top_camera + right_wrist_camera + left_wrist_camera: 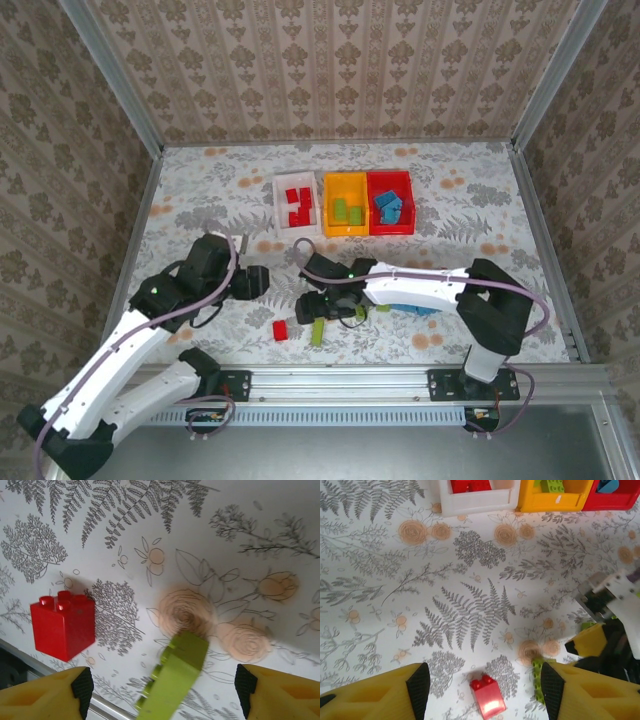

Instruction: Sort the legos into containers by color

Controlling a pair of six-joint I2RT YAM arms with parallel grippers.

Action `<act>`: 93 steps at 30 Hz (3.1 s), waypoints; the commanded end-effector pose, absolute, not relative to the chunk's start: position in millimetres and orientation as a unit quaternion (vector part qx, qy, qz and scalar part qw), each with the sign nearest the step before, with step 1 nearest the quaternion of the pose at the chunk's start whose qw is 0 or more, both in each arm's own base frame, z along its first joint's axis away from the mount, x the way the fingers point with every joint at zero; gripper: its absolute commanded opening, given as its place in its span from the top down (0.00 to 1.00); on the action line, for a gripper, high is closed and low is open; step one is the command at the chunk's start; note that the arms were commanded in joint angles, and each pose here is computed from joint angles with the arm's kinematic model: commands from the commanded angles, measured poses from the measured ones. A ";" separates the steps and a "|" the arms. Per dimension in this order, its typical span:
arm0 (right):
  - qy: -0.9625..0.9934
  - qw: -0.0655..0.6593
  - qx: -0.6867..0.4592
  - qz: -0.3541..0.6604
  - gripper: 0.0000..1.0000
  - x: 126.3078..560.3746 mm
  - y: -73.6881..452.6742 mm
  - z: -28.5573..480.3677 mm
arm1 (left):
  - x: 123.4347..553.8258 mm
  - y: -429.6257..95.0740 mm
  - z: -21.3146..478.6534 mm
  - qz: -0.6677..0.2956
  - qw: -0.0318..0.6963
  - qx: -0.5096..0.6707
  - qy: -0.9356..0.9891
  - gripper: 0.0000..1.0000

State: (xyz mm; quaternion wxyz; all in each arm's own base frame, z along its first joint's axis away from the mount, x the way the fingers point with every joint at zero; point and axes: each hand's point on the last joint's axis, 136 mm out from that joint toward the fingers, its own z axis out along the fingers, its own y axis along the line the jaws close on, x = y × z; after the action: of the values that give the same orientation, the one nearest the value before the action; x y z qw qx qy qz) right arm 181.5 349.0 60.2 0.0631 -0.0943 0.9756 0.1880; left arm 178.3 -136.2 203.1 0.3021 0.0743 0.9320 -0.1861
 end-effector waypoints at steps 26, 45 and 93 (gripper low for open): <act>0.991 0.060 -0.037 0.111 0.87 210.4 337.2 64.5 | 167.7 -149.1 215.0 -0.243 0.310 0.083 0.916 0.38; 0.947 0.273 -0.028 0.165 0.86 475.6 269.7 148.9 | 264.8 -239.5 251.9 -0.252 0.349 0.117 0.895 0.38; 0.926 0.321 0.197 0.010 0.30 279.5 17.4 194.8 | 229.3 -471.6 133.0 -0.301 0.142 0.383 0.862 0.33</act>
State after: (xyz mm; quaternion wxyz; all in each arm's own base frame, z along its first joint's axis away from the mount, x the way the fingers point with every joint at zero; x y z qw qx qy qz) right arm 312.5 40.6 200.3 0.3434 0.1449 0.9274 0.0318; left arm 240.3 -448.8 135.8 0.1563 0.3479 0.8793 -0.2851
